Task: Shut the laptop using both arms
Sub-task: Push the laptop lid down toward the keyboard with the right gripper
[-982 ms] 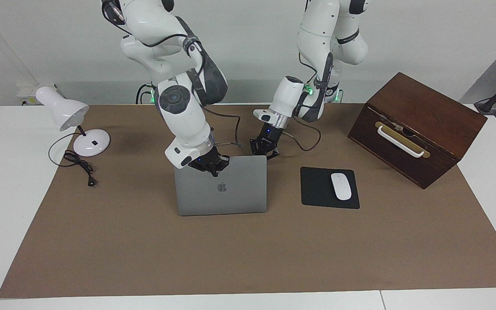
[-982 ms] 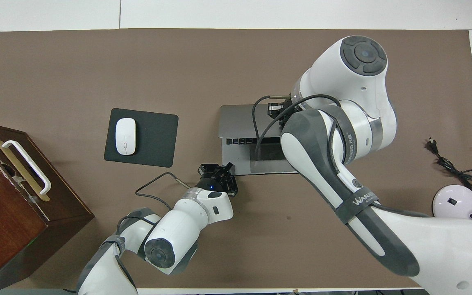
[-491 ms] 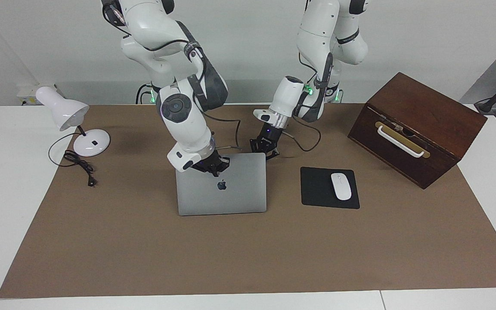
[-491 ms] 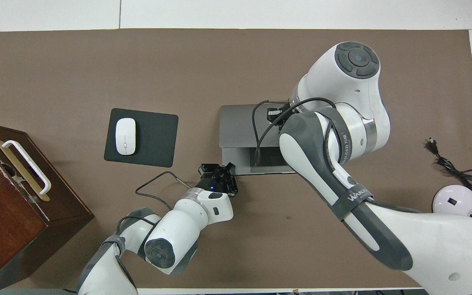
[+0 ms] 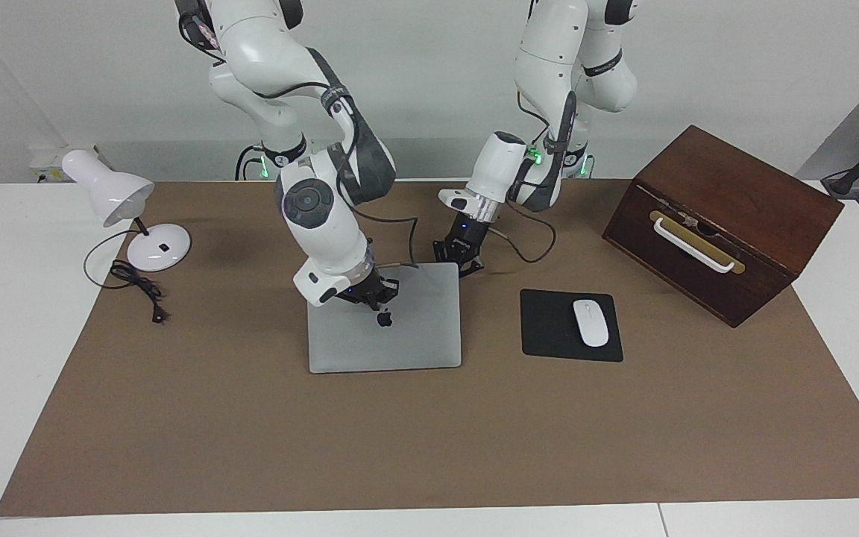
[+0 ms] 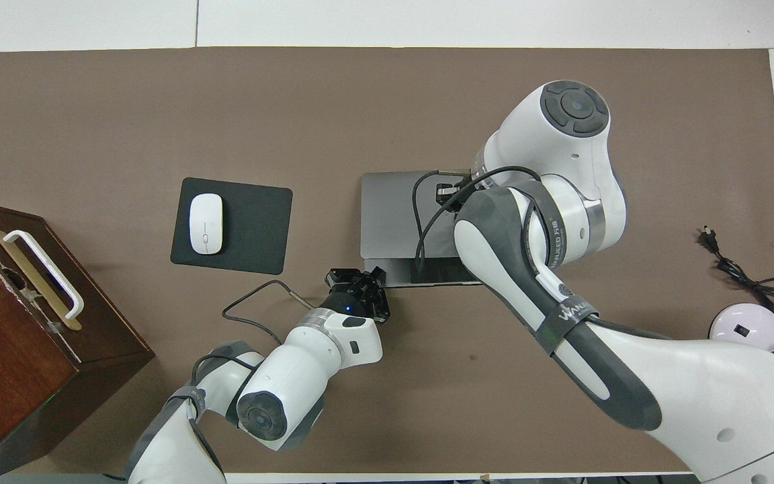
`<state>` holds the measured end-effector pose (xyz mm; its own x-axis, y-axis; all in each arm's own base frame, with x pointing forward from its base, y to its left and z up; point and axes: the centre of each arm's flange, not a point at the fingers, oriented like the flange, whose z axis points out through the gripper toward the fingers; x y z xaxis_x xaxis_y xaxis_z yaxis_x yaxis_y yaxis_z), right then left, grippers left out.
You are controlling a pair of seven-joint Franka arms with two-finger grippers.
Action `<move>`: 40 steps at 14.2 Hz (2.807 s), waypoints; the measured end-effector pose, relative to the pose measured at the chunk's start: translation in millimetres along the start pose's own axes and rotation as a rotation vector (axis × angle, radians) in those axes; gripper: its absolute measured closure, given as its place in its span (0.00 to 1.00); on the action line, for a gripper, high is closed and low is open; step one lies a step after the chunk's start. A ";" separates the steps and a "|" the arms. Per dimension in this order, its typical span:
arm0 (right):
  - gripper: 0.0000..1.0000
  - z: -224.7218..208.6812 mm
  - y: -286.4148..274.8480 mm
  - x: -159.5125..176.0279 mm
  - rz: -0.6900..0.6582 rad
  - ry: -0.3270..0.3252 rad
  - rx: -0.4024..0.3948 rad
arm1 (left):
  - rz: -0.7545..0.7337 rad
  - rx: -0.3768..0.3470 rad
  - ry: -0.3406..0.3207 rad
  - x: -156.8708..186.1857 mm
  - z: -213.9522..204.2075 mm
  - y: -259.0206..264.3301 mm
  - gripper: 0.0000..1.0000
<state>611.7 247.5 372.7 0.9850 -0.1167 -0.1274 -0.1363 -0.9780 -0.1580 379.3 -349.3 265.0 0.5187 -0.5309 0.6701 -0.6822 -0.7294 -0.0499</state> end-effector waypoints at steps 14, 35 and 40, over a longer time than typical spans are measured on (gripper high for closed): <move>0.99 21.5 3.8 -1.8 0.030 -0.032 0.029 | 0.028 0.000 0.001 -0.5 -0.2 0.0 0.99; 0.99 30.2 5.9 -1.2 0.034 -0.027 0.030 | 0.060 0.001 0.003 -1.3 -0.6 0.0 0.99; 0.99 23.0 4.0 -1.0 0.031 -0.028 0.031 | 0.063 0.001 0.004 -1.6 -0.7 -0.2 0.99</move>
<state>607.7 247.7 349.6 0.9769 -0.1417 -0.1602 -0.1705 -0.9682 -0.1833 378.3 -348.0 264.5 0.4731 -0.5739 0.6685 -0.7126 -0.6954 -0.0927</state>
